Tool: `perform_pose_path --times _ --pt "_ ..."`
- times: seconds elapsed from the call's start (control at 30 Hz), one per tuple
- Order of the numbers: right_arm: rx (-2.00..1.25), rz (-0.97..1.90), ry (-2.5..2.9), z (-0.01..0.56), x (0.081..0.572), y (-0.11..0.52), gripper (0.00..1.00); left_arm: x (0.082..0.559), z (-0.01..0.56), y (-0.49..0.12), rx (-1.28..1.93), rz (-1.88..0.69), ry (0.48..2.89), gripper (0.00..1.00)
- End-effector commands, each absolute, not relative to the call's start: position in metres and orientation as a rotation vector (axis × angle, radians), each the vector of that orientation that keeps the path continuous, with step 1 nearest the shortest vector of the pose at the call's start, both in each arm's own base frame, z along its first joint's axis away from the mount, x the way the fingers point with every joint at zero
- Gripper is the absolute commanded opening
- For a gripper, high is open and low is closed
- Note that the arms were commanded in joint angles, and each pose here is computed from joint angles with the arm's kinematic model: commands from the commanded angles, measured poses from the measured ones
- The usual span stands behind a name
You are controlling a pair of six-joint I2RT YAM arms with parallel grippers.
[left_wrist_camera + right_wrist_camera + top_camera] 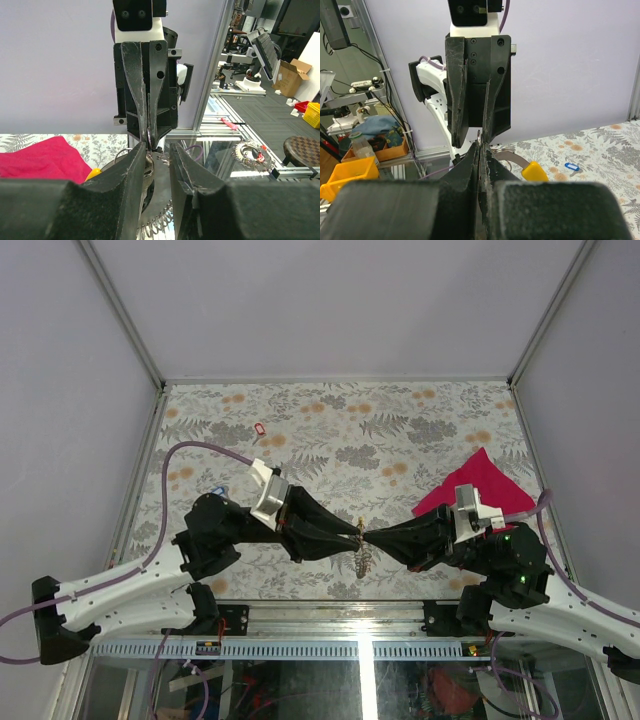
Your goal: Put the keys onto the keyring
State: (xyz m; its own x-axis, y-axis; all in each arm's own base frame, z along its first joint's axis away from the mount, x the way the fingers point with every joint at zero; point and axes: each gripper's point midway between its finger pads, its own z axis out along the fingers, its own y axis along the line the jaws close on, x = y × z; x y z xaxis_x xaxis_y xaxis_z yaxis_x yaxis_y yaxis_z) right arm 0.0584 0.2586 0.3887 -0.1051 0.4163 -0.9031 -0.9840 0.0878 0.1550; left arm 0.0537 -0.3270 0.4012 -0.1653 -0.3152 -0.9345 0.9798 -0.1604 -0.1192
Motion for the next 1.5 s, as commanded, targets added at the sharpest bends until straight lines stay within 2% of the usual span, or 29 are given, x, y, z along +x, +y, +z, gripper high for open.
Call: perform_pose_path --times 0.0,0.1,0.37,0.57,0.93,1.47 --pt "-0.692 1.393 0.921 0.427 0.054 0.246 0.0 0.053 0.417 -0.326 0.941 -1.564 0.922 0.27" --pt "-0.694 1.393 0.92 0.427 0.054 0.246 0.0 0.053 0.416 -0.328 0.942 -1.563 0.929 0.23" --pt "-0.693 1.39 0.917 0.427 0.054 0.244 0.0 0.055 0.41 -0.333 0.955 -1.556 0.953 0.0" --pt "-0.703 1.369 0.931 0.425 0.055 0.242 0.0 0.056 0.405 -0.332 0.986 -1.523 0.994 0.0" --pt "-0.804 1.265 1.02 0.411 0.052 0.228 0.23 0.055 0.395 -0.327 1.084 -1.454 1.102 0.0" --pt "-1.125 1.024 1.314 0.359 0.057 0.223 0.3 0.071 0.352 -0.332 1.369 -1.215 1.498 0.0"
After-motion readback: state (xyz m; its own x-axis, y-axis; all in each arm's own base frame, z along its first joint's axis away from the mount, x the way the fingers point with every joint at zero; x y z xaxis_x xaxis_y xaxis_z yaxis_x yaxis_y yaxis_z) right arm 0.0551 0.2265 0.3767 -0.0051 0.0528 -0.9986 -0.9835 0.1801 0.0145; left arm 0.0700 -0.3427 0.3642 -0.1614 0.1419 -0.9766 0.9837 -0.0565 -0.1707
